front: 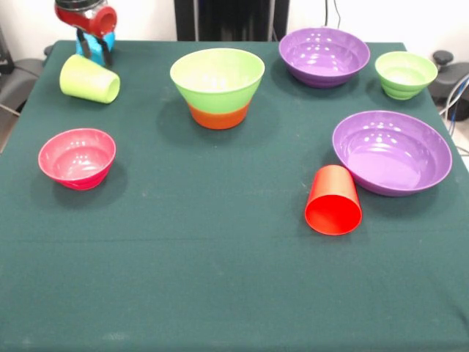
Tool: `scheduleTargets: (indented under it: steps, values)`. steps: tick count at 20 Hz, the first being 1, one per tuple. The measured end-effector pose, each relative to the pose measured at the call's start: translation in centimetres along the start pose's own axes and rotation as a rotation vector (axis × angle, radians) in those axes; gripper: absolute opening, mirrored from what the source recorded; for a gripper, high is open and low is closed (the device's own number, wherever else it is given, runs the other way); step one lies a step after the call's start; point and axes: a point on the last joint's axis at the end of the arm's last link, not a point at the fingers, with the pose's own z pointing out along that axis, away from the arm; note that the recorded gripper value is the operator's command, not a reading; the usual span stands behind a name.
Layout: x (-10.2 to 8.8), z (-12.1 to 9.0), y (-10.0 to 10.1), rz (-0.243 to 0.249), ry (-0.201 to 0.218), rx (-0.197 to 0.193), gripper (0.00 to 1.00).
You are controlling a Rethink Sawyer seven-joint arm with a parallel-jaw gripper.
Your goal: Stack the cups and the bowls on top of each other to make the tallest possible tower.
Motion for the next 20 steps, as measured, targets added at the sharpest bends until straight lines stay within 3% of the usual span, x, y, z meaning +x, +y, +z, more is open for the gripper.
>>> scheduleTargets:
  steps: [2, 9, 20]
  values:
    - [-0.5, -0.7, -1.6, 0.026, -0.012, 0.009, 1.0]
    - [-0.8, -1.1, -4.1, 0.073, -0.016, 0.013, 1.0]
    - [-0.4, -0.7, -3.9, 0.073, -0.005, 0.007, 1.0]
